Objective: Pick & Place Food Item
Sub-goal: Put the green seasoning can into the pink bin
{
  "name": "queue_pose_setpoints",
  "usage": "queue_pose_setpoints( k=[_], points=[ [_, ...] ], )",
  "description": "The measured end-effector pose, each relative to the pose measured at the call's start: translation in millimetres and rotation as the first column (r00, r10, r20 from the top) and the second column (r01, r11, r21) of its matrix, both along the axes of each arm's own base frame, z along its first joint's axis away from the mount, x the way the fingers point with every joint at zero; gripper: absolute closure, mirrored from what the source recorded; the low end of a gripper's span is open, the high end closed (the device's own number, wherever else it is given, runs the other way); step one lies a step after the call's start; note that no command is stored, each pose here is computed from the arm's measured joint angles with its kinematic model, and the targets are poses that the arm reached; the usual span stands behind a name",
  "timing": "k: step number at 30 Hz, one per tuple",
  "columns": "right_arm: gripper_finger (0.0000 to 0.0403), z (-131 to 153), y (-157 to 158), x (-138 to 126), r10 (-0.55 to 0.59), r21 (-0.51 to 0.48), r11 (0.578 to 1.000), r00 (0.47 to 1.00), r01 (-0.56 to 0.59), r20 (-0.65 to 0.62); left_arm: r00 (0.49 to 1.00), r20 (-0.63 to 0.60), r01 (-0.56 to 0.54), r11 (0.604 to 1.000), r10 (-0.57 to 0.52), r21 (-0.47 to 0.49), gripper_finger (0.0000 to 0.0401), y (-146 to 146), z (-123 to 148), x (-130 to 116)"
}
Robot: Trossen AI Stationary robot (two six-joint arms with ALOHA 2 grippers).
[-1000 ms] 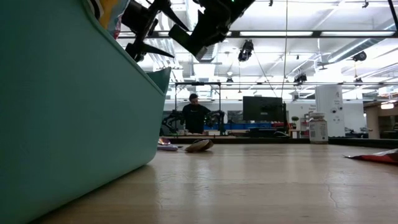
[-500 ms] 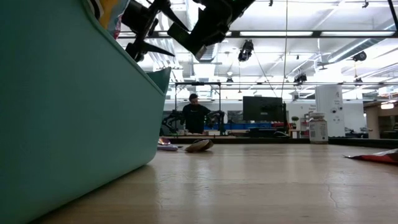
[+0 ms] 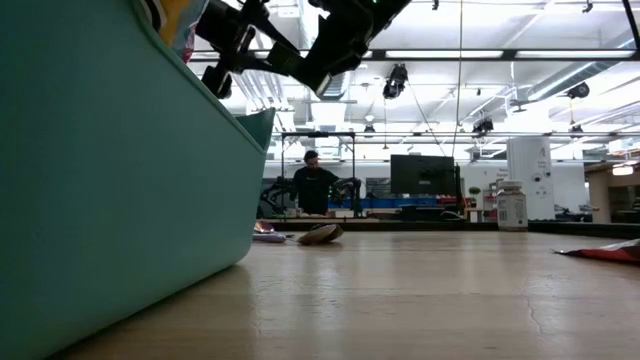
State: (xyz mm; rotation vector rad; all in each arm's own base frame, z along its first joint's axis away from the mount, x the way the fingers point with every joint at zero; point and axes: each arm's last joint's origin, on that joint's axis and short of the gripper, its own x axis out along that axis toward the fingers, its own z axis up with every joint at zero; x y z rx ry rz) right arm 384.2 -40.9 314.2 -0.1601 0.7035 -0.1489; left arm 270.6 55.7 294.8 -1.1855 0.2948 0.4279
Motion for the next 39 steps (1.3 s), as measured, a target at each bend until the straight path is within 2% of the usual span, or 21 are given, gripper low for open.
queue_pose_setpoints(
  k=[20,24,27,31,39],
  points=[
    [0.0123,7,3,1,-0.013,0.024,1.0,1.0,0.013,0.016,1.0,0.001,0.004,1.0,-0.004,-0.007,0.0283,0,0,-1],
    [0.0101,10,3,2,-0.039,0.032,0.999,0.998,0.038,0.041,1.0,-0.005,-0.002,1.0,0.002,0.001,0.0283,0,0,-1],
    [0.0071,14,2,2,-0.078,0.028,0.997,0.994,0.076,0.072,0.999,-0.054,-0.004,1.0,0.003,-0.006,0.0284,0,-7,-1],
    [0.0037,13,2,1,-0.102,0.035,0.994,0.992,0.099,0.069,0.999,-0.039,0.003,1.0,-0.003,-0.007,0.0285,0,-5,-1],
    [0.0027,20,5,-1,-0.082,0.022,0.996,0.995,0.081,0.064,0.999,-0.032,0.002,1.0,-0.002,-0.008,0.0285,0,-4,-1]
  ],
)
